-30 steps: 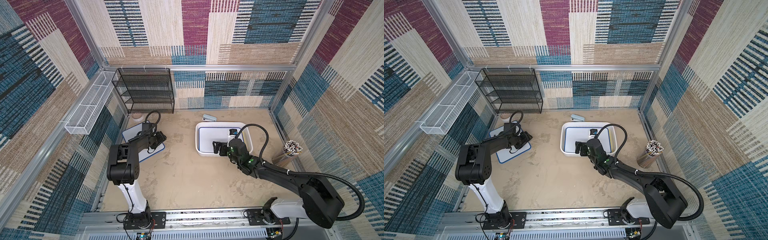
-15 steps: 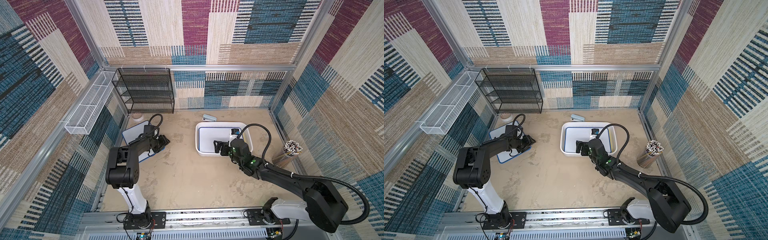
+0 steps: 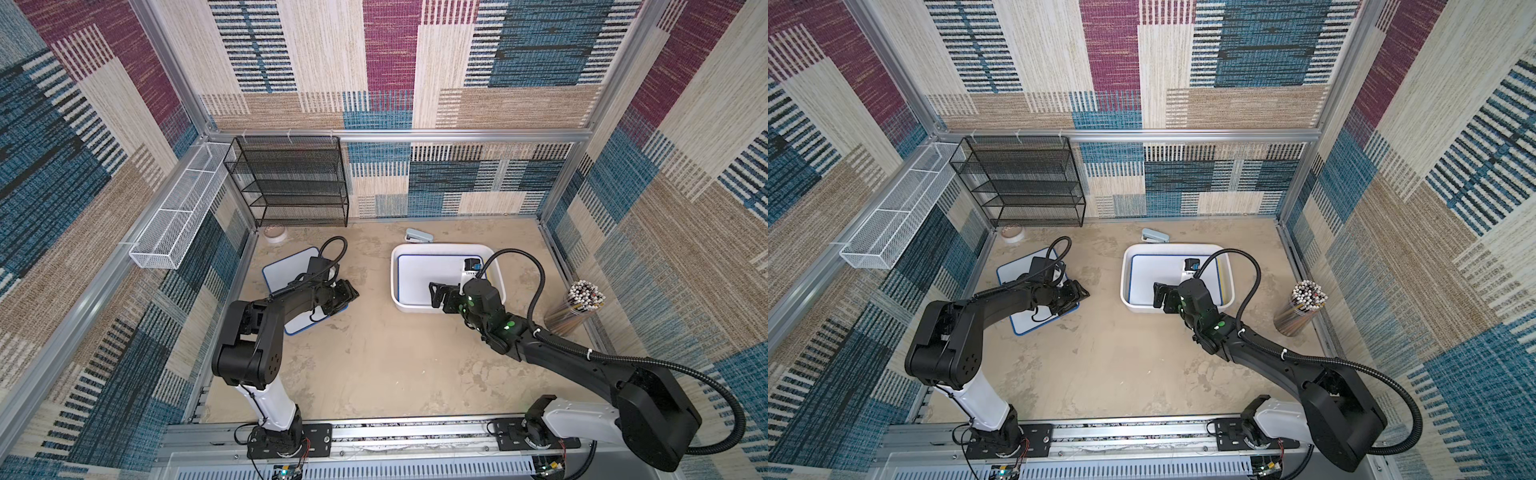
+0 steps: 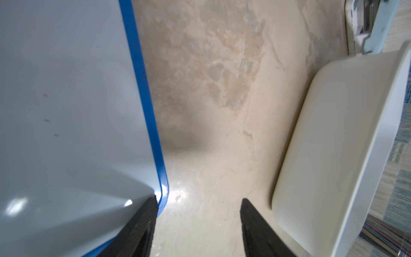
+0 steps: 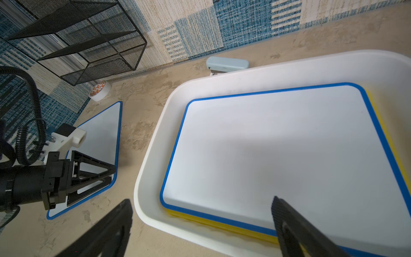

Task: Put the whiteboard into the storage box
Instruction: Move the whiteboard to the center of the board.

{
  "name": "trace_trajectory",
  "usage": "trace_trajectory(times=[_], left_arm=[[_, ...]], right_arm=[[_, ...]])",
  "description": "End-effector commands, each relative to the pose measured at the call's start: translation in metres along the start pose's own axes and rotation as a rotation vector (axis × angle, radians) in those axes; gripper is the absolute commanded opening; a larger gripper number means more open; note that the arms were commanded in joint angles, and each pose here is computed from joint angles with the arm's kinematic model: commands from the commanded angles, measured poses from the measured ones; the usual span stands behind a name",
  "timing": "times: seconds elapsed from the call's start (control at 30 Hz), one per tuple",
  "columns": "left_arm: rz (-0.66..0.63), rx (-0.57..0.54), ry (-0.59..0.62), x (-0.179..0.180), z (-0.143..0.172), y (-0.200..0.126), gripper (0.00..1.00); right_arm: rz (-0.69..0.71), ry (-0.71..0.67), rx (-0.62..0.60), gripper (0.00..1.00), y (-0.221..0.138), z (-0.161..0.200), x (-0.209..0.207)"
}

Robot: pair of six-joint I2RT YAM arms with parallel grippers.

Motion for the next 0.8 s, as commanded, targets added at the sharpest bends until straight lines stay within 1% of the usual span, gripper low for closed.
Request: trace_trajectory(times=[0.0, 0.3, 0.4, 0.47, 0.57, 0.7, 0.77], left_arm=[[-0.142, 0.16, -0.112, 0.023, 0.047, 0.002, 0.63], [-0.125, 0.2, -0.046, 0.012, 0.1, -0.003, 0.64], [-0.101, 0.193, -0.02, 0.004, 0.108, -0.011, 0.68], [-0.088, 0.171, -0.01, 0.0, 0.108, -0.023, 0.72], [-0.104, 0.107, 0.034, -0.009, 0.1, -0.049, 0.81], [-0.163, -0.009, 0.132, -0.026, 0.076, -0.09, 0.9], [-0.202, -0.046, 0.148, -0.026, 0.062, -0.105, 0.95]], right_arm=[[-0.011, -0.007, -0.02, 1.0, -0.003, -0.007, 0.004], [-0.055, -0.028, -0.016, 1.0, -0.003, -0.007, 0.025], [-0.073, -0.046, -0.004, 1.0, -0.001, -0.005, 0.039], [-0.08, -0.059, 0.0, 1.0, 0.0, -0.004, 0.047], [-0.095, -0.071, 0.003, 1.0, 0.001, -0.004, 0.06], [-0.116, -0.081, 0.011, 1.0, 0.004, -0.001, 0.079], [-0.138, -0.085, 0.023, 1.0, 0.006, 0.003, 0.093]])
Point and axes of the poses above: each gripper's point midway between its finger pads, its own y axis out along the fingers, its own x axis along the line the jaws close on, z = x × y, the point moved 5 cm from there along -y, back along the fingers
